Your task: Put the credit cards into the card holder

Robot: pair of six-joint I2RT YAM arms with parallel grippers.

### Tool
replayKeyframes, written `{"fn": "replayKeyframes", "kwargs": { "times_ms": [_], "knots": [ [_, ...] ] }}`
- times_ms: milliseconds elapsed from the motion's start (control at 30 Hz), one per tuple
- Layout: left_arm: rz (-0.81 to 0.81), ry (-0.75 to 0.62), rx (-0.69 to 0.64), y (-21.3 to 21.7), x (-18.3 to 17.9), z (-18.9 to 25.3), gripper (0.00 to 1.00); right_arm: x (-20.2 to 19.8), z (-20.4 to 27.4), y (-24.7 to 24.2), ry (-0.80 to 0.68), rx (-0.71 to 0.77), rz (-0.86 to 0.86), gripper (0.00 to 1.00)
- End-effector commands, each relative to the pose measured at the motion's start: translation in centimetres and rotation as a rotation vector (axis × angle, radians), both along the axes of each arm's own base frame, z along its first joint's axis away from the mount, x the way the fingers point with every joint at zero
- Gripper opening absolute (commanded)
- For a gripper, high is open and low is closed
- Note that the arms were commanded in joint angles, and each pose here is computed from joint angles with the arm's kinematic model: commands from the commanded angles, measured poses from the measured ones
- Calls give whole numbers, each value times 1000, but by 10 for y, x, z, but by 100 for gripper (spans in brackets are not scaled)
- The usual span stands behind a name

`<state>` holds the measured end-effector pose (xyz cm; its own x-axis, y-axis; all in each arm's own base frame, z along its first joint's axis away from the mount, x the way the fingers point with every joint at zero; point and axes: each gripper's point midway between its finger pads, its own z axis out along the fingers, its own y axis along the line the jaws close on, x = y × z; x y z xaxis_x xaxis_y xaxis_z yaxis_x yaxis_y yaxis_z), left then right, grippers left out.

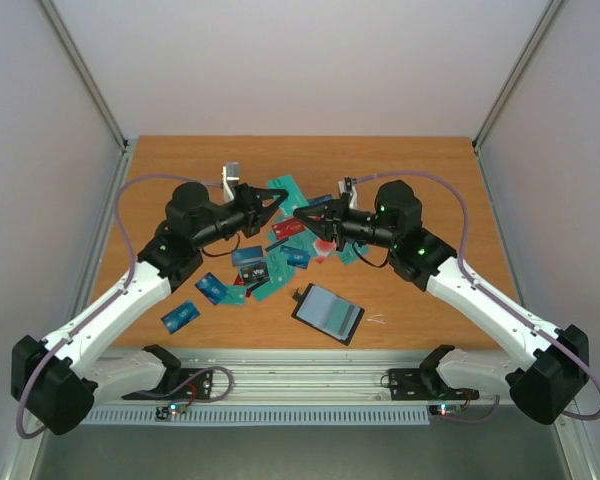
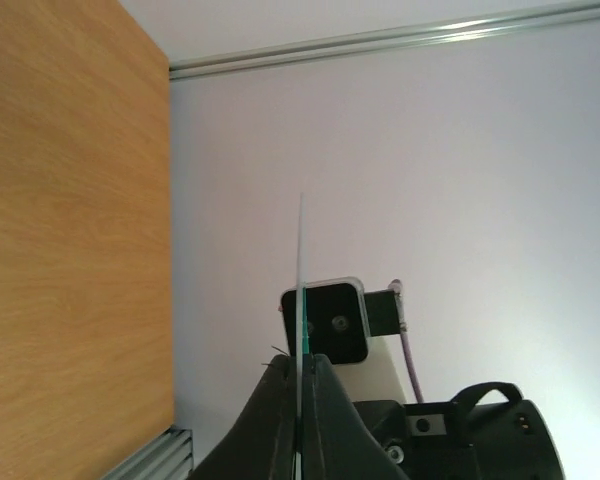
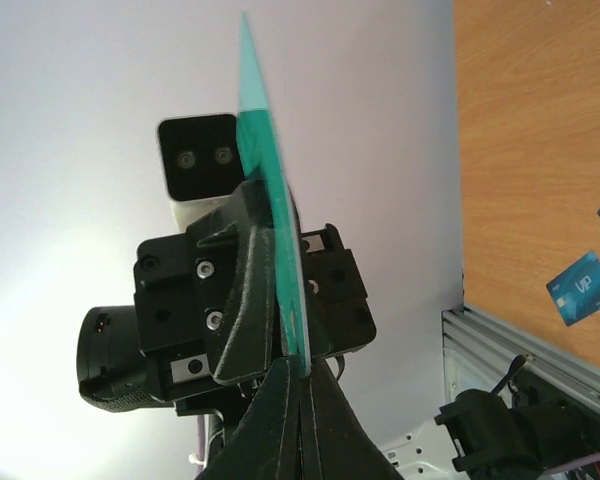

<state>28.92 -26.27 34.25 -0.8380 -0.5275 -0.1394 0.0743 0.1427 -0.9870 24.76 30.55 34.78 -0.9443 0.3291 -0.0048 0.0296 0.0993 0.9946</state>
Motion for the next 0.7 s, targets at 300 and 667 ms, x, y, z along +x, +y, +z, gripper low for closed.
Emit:
{"fn": "replayKeyframes", "kwargs": {
  "times_ms": [300, 667],
  "knots": [
    [-154, -97, -7, -20, -9, 29, 0, -10, 1, -66, -76, -98, 89, 68],
    [-510, -97, -46, -59, -35, 32, 0, -27, 33, -78, -163, -51, 280, 59]
  ]
}}
